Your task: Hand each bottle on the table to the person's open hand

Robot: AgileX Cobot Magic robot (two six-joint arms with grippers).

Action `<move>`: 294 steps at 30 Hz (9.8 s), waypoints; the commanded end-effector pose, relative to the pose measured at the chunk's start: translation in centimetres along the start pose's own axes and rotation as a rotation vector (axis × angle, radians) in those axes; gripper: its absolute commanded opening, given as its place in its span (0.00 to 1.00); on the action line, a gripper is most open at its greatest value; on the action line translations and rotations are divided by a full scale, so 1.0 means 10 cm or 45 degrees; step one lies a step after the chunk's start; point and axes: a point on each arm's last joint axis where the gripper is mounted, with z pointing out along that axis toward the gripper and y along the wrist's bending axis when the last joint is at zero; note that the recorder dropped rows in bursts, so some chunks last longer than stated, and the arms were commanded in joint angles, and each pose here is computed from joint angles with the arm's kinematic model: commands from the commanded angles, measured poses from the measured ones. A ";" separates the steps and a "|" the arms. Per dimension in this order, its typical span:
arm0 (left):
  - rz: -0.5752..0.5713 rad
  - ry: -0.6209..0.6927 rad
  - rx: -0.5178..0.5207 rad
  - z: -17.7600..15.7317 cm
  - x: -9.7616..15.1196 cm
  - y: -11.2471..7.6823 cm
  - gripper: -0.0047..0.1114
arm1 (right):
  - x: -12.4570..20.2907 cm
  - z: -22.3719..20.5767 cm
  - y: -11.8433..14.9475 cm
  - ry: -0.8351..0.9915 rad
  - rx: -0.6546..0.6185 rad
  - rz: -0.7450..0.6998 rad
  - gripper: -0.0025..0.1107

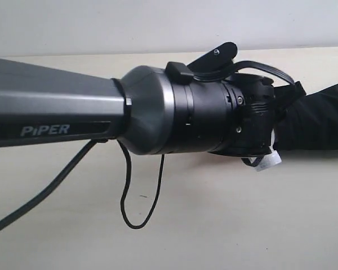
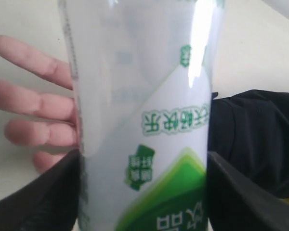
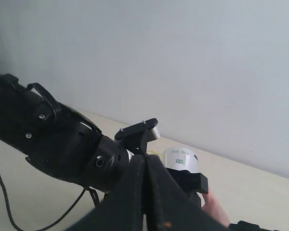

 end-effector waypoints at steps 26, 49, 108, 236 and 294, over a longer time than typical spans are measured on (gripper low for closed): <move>0.034 0.122 0.124 0.55 0.06 0.15 0.10 | 0.01 0.01 0.00 -0.010 0.003 0.003 0.02; 0.103 0.129 0.178 0.54 0.06 0.11 0.81 | 0.01 0.01 0.00 -0.010 0.003 0.003 0.02; 0.807 -0.250 0.089 -1.97 -0.96 0.84 0.04 | 0.01 0.01 0.00 -0.010 0.003 0.003 0.02; 1.467 -0.796 0.423 -2.52 -0.75 2.32 0.04 | 0.01 0.01 0.00 -0.010 0.003 0.003 0.02; 2.075 0.340 -0.049 -0.40 -1.93 1.13 0.04 | 0.01 0.01 0.00 -0.010 0.003 0.003 0.02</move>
